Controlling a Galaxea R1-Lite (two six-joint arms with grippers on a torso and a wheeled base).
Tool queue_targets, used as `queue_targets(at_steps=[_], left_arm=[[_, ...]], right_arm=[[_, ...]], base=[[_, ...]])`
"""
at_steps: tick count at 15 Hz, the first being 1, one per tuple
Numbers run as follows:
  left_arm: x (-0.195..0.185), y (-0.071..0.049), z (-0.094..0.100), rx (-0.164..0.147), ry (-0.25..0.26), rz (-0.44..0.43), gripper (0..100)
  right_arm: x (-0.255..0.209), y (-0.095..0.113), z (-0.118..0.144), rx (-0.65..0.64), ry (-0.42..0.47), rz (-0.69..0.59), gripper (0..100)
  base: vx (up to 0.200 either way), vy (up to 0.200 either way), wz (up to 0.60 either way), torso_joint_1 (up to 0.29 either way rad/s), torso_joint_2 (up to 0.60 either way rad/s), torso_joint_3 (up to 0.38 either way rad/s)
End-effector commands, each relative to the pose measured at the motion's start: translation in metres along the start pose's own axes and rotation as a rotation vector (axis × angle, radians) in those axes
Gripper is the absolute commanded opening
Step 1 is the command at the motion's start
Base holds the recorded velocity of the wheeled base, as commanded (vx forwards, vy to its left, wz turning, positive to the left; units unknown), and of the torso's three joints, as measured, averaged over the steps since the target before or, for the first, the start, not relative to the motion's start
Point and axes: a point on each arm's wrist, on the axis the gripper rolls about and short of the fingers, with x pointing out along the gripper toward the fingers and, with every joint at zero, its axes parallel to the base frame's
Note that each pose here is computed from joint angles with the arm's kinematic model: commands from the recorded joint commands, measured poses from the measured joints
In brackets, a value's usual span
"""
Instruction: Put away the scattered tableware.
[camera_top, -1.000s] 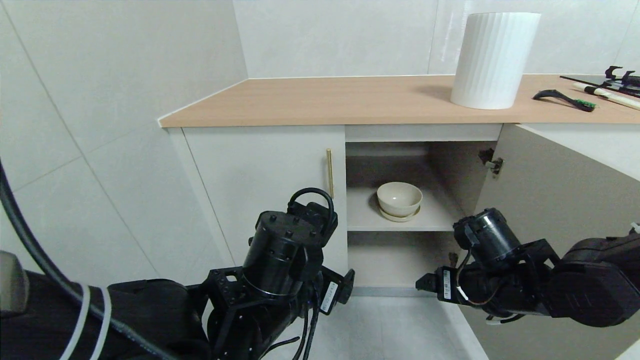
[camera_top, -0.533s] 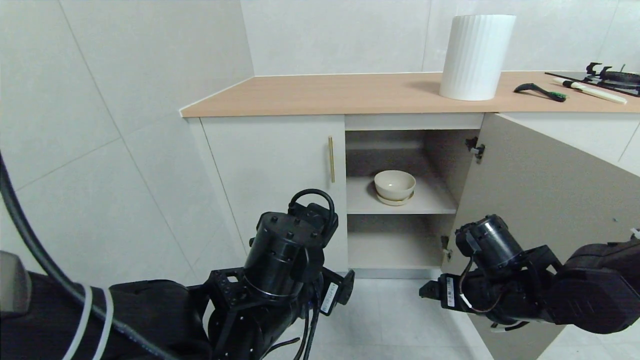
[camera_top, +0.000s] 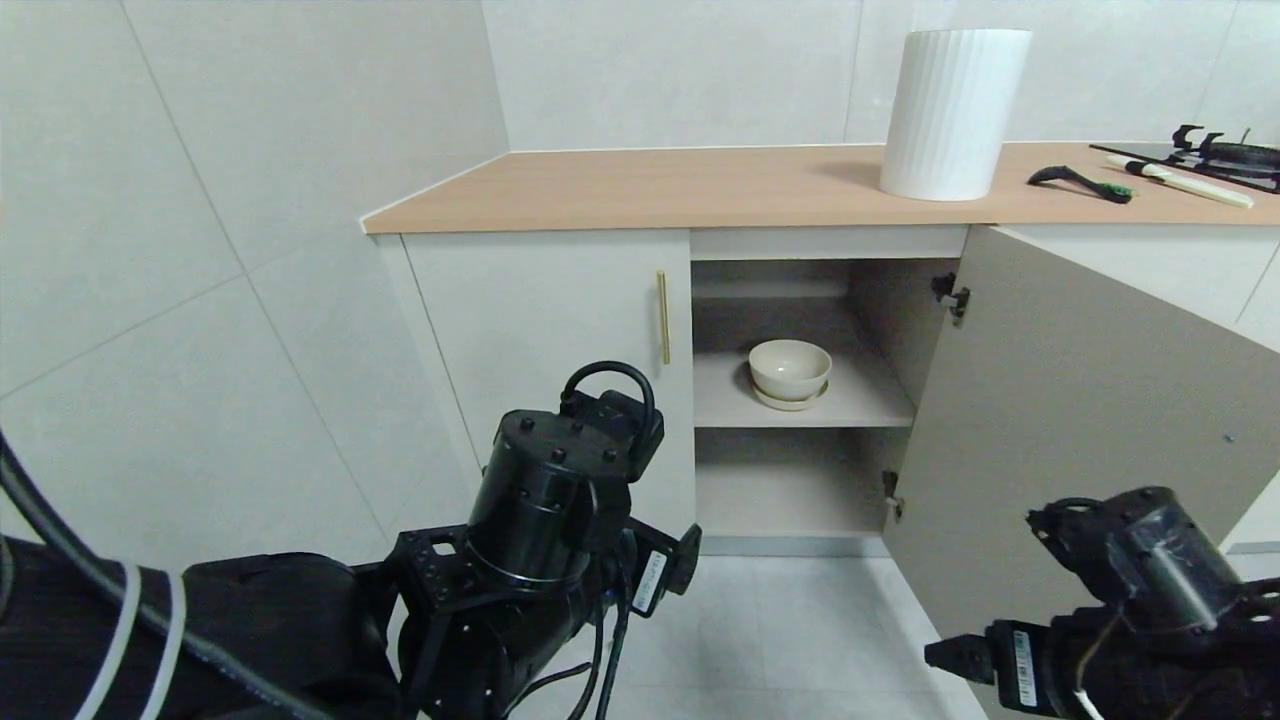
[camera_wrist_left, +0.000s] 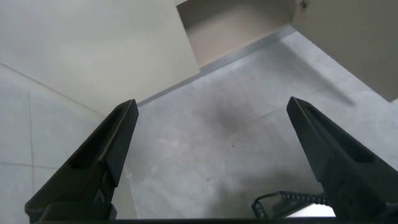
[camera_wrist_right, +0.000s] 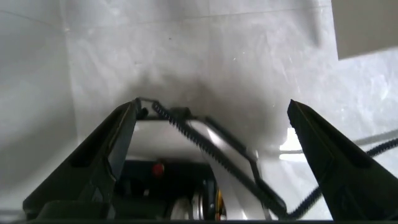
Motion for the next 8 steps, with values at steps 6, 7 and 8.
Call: queue_targets(at_steps=[6,7,8], left_arm=[[-0.001,0.0,0.001,-0.002,-0.003,0.0,100],[-0.001,0.0,0.001,0.0,-0.003,-0.001,100],[-0.001,0.0,0.001,0.0,-0.003,-0.001,100]], right_arm=[[-0.041,-0.036,-0.031,0.162,0.124,-0.114,100],[-0.042,-0.038,-0.033,0.193,0.124,-0.121,100],[-0.043,-0.038,-0.034,0.195,0.124,-0.125,100]], base=[[0.0,-0.2,0.0,0.003,0.0,0.005],[0.0,-0.2,0.0,0.017,0.0,0.002],[0.0,-0.2,0.0,0.007,0.01,0.002]])
